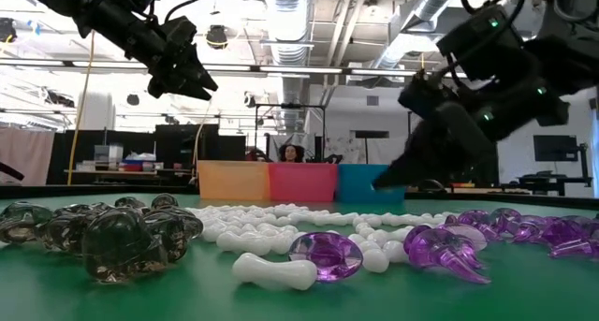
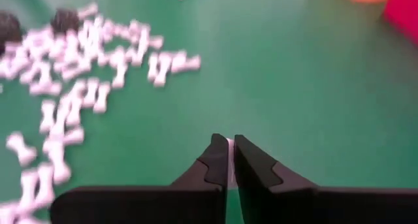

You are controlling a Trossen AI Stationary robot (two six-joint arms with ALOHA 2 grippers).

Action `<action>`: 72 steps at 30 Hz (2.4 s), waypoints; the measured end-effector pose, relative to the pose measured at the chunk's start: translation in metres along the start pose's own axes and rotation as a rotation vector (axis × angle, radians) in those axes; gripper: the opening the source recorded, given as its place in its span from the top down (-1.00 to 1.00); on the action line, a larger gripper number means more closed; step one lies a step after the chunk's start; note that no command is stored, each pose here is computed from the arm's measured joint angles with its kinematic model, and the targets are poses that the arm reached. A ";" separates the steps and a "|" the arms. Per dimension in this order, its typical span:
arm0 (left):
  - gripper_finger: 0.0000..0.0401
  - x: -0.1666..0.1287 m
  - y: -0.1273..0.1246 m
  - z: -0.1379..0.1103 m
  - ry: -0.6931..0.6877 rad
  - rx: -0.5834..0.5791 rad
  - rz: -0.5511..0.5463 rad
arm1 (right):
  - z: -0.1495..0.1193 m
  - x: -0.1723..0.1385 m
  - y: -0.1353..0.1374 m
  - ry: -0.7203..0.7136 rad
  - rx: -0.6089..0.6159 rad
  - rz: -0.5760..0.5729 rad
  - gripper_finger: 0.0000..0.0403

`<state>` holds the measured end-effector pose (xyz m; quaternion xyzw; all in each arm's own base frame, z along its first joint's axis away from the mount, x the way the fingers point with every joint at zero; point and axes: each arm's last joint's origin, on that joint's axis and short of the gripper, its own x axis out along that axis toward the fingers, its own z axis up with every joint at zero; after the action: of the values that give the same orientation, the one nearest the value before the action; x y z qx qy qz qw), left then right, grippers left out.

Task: Sort Halloween decoration
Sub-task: Put the white bone toy into the blue bin

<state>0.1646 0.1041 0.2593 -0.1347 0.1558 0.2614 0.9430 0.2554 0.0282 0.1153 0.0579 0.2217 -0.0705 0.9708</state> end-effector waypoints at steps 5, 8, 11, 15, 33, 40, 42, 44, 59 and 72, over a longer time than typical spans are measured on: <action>0.11 0.000 0.000 0.000 0.000 0.000 0.000 | 0.021 -0.010 -0.017 -0.074 -0.035 -0.050 0.78; 0.11 0.000 0.000 0.000 0.000 0.000 0.000 | 0.036 -0.018 -0.031 -0.127 -0.060 -0.101 0.78; 0.11 0.000 0.000 0.000 0.000 0.000 0.000 | 0.051 -0.027 -0.050 -0.198 -0.066 -0.174 0.78; 0.11 0.000 0.000 0.000 0.000 0.000 0.000 | 0.063 -0.038 -0.081 -0.255 -0.038 -0.299 0.78; 0.11 0.000 0.000 0.000 0.000 -0.003 0.000 | 0.048 -0.045 -0.151 -0.160 0.115 -0.473 0.65; 0.11 0.000 0.000 0.000 0.000 -0.003 0.000 | 0.055 -0.044 -0.152 -0.164 0.093 -0.475 0.22; 0.11 0.000 0.000 0.000 0.000 -0.003 0.000 | 0.059 -0.042 -0.150 -0.171 0.087 -0.433 0.10; 0.11 0.000 0.000 -0.001 0.007 -0.003 -0.002 | 0.062 -0.041 -0.141 -0.180 0.069 -0.329 0.01; 0.11 0.000 0.000 -0.004 0.044 0.012 0.000 | 0.037 -0.048 -0.017 0.160 0.116 0.161 0.08; 0.11 0.000 0.000 -0.003 0.034 0.019 0.002 | 0.013 -0.066 0.040 0.185 0.012 0.038 0.09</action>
<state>0.1635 0.1033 0.2563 -0.1300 0.1744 0.2585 0.9412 0.2083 0.0726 0.1597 0.0744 0.3090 -0.0476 0.9470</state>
